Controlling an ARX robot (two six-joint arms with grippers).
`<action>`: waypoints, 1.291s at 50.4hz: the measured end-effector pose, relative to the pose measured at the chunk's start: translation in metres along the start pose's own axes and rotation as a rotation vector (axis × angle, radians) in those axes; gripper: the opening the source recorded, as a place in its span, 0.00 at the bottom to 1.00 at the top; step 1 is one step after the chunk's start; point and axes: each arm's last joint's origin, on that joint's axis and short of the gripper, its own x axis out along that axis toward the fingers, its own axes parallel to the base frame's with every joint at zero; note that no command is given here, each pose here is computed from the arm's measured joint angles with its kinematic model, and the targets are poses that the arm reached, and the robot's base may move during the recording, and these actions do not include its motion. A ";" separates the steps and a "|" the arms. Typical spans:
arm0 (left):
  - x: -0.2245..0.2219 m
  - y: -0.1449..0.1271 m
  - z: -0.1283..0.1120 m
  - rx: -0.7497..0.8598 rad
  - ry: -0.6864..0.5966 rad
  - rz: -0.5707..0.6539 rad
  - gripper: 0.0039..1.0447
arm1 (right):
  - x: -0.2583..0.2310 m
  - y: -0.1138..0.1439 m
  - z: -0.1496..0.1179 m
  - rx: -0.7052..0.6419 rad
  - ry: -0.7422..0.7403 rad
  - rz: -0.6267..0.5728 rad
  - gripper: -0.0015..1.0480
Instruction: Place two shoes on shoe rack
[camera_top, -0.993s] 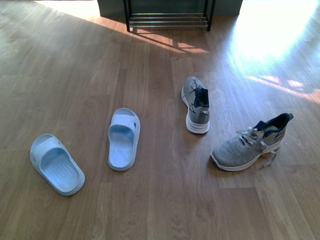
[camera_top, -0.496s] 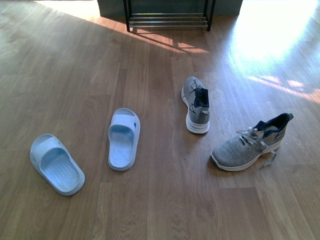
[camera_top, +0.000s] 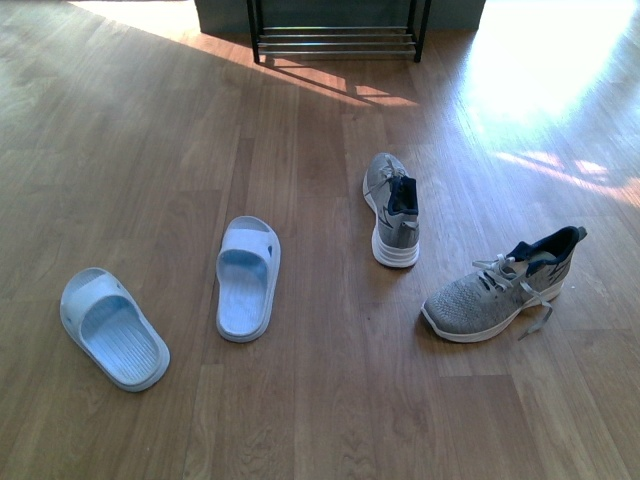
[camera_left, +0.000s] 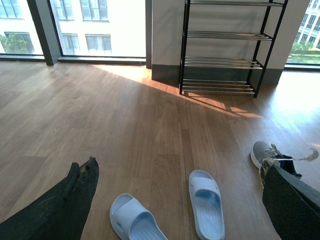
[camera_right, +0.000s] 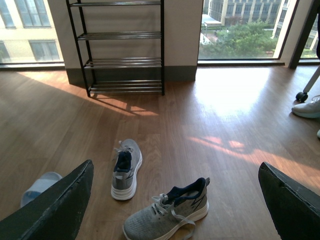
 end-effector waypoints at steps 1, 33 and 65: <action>0.000 0.000 0.000 0.000 0.000 0.000 0.91 | 0.000 0.000 0.000 0.000 0.000 0.000 0.91; 0.000 0.000 0.000 0.000 0.000 0.000 0.91 | 0.000 0.000 0.000 0.000 0.000 0.000 0.91; 0.000 0.000 0.000 0.000 0.000 0.000 0.91 | 0.000 0.000 0.000 0.000 0.000 0.000 0.91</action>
